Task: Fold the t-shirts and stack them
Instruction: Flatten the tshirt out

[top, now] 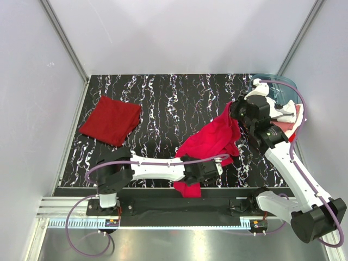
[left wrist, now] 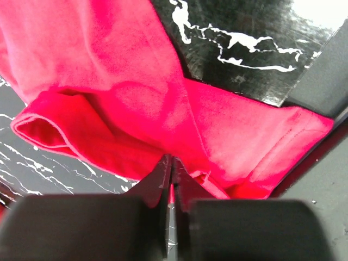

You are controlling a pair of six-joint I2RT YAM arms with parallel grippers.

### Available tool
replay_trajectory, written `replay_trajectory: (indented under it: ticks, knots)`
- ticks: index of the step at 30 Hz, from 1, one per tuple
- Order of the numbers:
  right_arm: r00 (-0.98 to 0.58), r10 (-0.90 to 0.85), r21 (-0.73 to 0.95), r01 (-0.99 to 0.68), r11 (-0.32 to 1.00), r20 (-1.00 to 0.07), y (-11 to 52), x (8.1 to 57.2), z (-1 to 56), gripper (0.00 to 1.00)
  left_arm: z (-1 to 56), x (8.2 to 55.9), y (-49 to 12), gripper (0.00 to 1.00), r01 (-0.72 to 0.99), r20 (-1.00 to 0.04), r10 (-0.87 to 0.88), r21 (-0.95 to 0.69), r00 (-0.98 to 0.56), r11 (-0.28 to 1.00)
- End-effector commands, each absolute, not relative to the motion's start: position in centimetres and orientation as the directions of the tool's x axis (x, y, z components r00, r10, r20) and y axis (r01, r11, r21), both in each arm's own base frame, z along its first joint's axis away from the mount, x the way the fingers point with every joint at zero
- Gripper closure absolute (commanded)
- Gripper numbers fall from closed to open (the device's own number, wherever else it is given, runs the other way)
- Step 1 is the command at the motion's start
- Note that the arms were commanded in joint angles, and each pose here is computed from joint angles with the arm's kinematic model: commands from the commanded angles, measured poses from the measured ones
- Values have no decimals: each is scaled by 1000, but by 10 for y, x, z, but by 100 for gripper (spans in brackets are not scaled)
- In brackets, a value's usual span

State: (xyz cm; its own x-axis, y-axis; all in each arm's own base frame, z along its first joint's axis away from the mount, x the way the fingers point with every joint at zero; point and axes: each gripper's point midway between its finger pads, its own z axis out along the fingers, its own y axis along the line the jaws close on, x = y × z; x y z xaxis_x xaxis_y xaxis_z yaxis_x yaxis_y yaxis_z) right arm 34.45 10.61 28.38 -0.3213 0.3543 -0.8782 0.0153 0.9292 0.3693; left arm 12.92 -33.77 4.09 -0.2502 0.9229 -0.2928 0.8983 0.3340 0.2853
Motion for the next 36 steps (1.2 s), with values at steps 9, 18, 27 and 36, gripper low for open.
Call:
replay_trajectory:
  ticks: [9, 18, 27, 36]
  knots:
    - [-289, 376, 393, -2, 919, -880, 109, 350, 293, 95, 90, 130, -349, 100, 904, -494, 821, 147, -285, 402]
    - [-288, 377, 394, -4, 919, -881, 109, 349, 294, 94, 90, 114, -357, 32, 943, -503, 825, 55, -259, 330]
    - [-286, 376, 394, -5, 919, -881, 108, 349, 295, 94, 70, 106, -361, 27, 954, -429, 873, 74, -233, 290]
    - [-286, 376, 394, -5, 919, -881, 109, 349, 294, 94, 54, 110, -356, 32, 947, -366, 899, 113, -241, 300]
